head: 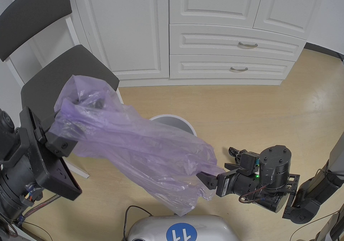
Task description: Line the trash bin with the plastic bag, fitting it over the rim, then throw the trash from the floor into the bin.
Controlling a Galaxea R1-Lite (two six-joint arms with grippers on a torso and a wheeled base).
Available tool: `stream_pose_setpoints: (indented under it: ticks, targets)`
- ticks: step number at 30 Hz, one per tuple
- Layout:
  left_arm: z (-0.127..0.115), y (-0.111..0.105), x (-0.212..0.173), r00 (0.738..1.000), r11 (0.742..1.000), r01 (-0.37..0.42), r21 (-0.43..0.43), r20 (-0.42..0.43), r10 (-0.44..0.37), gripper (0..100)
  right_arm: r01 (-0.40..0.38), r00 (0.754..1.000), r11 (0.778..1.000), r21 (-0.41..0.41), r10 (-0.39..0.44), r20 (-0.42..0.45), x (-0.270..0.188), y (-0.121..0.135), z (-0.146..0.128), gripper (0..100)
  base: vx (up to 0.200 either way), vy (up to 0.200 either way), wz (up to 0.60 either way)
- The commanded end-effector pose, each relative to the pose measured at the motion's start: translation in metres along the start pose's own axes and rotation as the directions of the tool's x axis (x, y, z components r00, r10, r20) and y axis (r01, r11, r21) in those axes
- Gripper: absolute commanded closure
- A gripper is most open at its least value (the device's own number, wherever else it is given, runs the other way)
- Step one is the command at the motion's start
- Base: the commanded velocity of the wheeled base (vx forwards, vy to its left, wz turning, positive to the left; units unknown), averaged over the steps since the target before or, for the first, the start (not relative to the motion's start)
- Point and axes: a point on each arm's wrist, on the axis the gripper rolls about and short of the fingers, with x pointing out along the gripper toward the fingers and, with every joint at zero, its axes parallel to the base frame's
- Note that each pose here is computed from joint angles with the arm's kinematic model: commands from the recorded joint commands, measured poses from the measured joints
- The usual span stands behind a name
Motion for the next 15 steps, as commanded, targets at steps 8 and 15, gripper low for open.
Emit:
stream_pose_setpoints:
  ticks: [8,15]
  targets:
    - [0.003,0.0,0.0,1.0,1.0,-0.004,-0.001,0.013,0.004,100,-0.016,1.0,1.0,0.021,0.016,-0.001,0.005,-0.001,-0.01,0,0.0,0.0,0.0]
    - [0.004,0.001,0.0,1.0,1.0,-0.005,-0.002,0.018,0.005,100,-0.009,1.0,1.0,0.016,0.01,-0.011,0.007,-0.002,-0.013,100,0.0,0.0,0.0]
